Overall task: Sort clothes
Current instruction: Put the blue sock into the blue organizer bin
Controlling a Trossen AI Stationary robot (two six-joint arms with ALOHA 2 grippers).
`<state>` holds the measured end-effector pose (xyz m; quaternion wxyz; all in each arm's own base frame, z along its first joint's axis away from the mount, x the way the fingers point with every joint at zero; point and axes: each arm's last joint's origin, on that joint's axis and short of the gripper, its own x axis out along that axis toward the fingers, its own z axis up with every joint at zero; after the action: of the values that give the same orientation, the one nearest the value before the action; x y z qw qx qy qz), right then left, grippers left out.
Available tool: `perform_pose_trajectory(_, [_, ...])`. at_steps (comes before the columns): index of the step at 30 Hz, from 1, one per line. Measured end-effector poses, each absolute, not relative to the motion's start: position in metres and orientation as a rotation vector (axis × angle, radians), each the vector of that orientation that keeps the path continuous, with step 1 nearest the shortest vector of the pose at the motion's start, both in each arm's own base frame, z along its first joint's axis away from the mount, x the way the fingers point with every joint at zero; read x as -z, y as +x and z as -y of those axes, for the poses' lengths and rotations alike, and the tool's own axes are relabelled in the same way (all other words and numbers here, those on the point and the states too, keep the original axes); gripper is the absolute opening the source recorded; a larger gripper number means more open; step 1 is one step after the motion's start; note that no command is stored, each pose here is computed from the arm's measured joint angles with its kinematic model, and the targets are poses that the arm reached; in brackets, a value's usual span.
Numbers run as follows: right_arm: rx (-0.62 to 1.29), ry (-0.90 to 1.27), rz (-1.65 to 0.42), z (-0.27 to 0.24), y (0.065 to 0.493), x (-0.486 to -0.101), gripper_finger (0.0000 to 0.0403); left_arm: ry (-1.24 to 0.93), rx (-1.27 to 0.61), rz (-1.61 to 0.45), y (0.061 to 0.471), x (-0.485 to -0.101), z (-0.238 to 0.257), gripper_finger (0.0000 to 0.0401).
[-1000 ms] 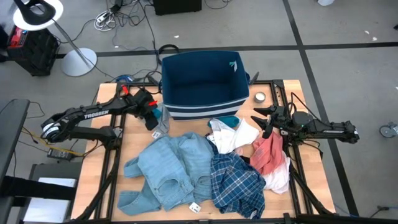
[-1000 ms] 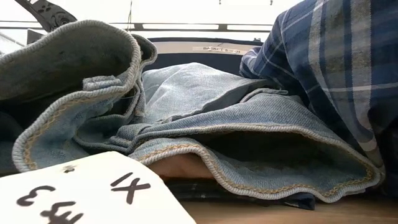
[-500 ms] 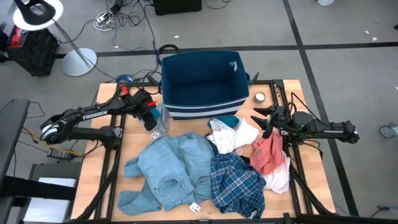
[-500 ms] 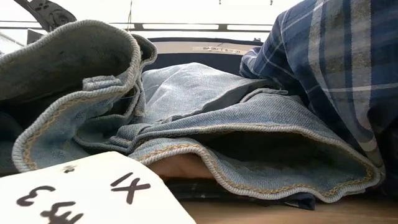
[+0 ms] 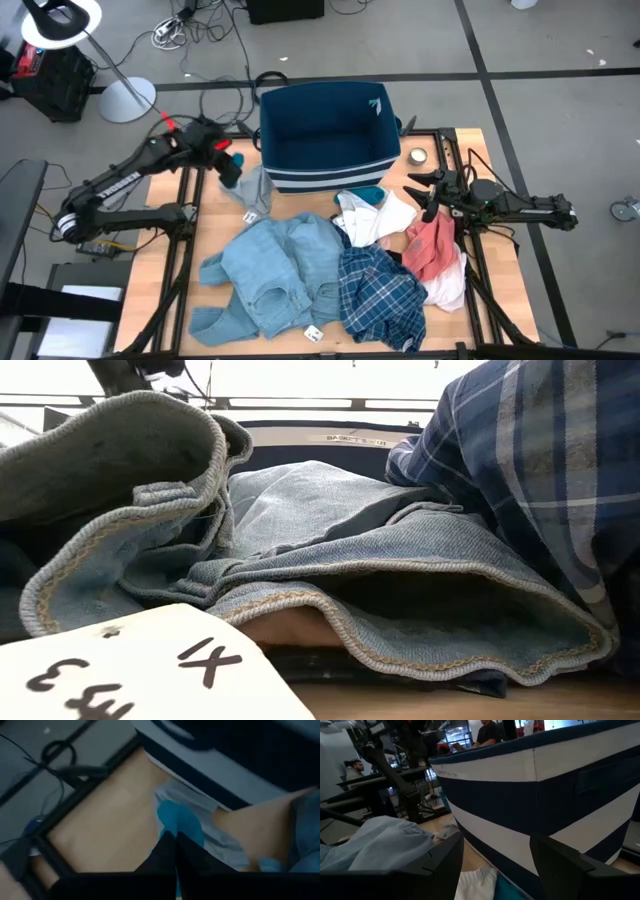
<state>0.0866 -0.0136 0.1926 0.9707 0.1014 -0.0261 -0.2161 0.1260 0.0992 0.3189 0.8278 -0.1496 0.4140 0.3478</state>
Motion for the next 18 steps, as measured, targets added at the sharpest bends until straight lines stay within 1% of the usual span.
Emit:
perform_pose_trajectory(6, [0.437,0.205,0.053,0.014,0.087,-0.193,0.023,-0.31,-0.772,-0.725,0.122,-0.362,-0.097,0.0])
perform_pose_trajectory(14, [0.437,0.205,0.053,0.014,0.087,-0.193,0.023,-0.239,-0.803,-0.501,0.117,-0.421,-0.093,0.0])
perform_pose_trajectory(18, [0.437,0.205,0.053,0.014,0.087,-0.193,0.023,-0.214,-0.785,-0.388,0.118,-0.452,-0.094,0.0])
